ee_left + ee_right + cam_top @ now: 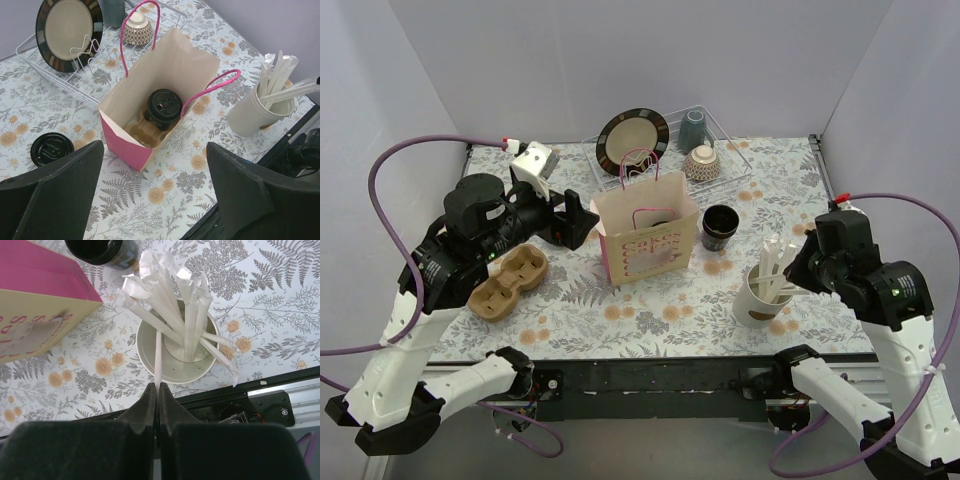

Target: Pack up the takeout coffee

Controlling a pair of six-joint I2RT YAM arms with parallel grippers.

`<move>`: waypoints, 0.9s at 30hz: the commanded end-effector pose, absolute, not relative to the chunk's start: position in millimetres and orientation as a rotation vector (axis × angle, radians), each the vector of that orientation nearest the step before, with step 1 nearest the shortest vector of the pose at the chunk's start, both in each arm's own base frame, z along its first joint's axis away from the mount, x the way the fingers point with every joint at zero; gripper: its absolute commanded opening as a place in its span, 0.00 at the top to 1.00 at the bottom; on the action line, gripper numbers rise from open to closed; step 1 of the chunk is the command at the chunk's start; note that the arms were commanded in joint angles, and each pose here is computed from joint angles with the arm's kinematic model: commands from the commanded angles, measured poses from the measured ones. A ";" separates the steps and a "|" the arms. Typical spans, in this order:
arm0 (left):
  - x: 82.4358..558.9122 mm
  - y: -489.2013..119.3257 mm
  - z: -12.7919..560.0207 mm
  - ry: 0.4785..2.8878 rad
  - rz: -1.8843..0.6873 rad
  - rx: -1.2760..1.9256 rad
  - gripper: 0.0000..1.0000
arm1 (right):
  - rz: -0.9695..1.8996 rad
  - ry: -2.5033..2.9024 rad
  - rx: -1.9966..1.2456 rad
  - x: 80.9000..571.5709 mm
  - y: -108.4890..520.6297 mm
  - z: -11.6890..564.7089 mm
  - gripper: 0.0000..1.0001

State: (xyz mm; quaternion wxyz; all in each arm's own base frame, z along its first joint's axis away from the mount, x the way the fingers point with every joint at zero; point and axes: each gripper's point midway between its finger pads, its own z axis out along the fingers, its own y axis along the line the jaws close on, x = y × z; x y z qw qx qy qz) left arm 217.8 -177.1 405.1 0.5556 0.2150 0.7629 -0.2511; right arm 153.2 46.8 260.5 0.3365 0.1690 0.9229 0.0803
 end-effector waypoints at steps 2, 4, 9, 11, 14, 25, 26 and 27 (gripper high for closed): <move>212.7 -173.1 417.4 1.759 -0.591 0.509 0.16 | 0.277 2.303 0.402 153.5 47.7 294.8 0.97; 212.8 -172.8 417.1 1.761 -0.589 0.509 0.16 | 0.304 2.280 0.389 151.8 49.2 302.9 0.96; 210.3 -171.0 416.8 1.763 -0.592 0.502 0.16 | 0.366 2.239 0.367 142.4 52.1 313.2 0.96; 209.1 -170.5 416.8 1.763 -0.593 0.503 0.16 | 0.388 2.216 0.369 137.6 51.8 317.8 0.96; 206.9 -169.8 418.6 1.758 -0.600 0.502 0.16 | 0.408 2.174 0.369 133.6 50.1 327.8 0.96; 209.4 -167.4 417.9 1.766 -0.587 0.479 0.15 | 0.525 1.969 0.356 119.6 48.1 397.2 0.99; 210.0 -167.2 418.6 1.764 -0.586 0.475 0.15 | 0.521 1.951 0.334 120.6 47.7 406.5 0.99; 209.8 -166.9 417.8 1.765 -0.586 0.471 0.15 | 0.525 1.941 0.303 123.0 50.4 414.4 0.99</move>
